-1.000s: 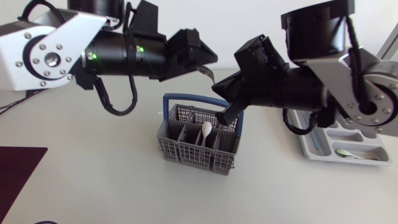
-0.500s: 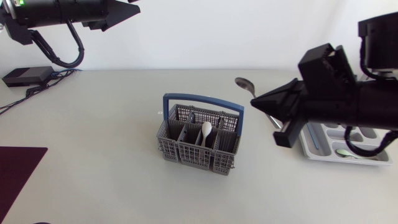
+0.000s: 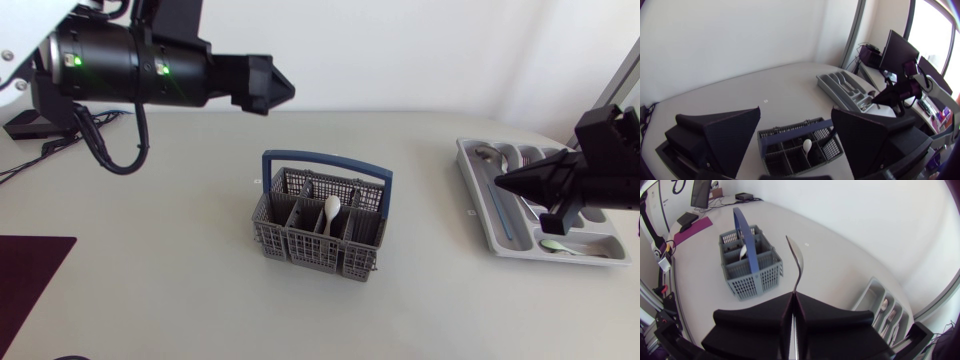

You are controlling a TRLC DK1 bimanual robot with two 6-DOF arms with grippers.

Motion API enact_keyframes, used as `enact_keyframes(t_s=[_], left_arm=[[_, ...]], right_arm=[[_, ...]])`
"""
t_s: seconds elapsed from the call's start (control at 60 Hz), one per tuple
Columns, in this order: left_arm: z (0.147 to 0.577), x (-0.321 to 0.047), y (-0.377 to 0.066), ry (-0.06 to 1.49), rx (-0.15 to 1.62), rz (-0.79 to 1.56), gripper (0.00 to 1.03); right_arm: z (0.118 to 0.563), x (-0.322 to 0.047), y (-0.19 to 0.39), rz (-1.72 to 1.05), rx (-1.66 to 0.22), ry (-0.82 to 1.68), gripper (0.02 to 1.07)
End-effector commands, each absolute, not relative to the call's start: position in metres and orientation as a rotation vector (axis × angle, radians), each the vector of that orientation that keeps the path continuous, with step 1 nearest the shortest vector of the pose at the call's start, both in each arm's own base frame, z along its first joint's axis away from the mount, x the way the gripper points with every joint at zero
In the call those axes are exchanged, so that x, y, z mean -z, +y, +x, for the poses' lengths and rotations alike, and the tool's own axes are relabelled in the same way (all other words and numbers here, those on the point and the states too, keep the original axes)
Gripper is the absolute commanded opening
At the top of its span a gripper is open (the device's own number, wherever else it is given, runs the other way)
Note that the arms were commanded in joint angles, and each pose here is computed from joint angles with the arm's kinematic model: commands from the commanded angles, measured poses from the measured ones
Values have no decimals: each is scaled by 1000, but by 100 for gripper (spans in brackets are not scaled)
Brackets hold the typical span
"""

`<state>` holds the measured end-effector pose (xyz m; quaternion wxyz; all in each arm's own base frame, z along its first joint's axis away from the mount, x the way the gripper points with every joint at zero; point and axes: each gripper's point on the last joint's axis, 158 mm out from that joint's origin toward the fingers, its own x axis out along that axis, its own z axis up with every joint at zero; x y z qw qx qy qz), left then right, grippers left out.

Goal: Sort the cutlery from the basket into the organizer compartments.

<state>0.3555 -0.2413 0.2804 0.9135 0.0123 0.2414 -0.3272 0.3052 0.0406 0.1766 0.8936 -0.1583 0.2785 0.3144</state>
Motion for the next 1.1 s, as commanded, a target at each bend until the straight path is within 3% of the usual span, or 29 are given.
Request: enact_keyframes(t_s=[0.0, 0.5, 0.833, 1.083], left_arm=[[339, -266, -248, 501, 710, 111, 98], [299, -203, -283, 565, 873, 359, 94], [300, -193, -286, 575, 865, 391, 94], [297, -191, -290, 576, 864, 404, 94]], right_arm=[[311, -162, 15, -384, -661, 601, 8], [311, -79, -105, -521, -751, 754, 8], [321, -33, -170, -668, -701, 820, 8], [332, -18, -207, -747, -672, 862, 8]])
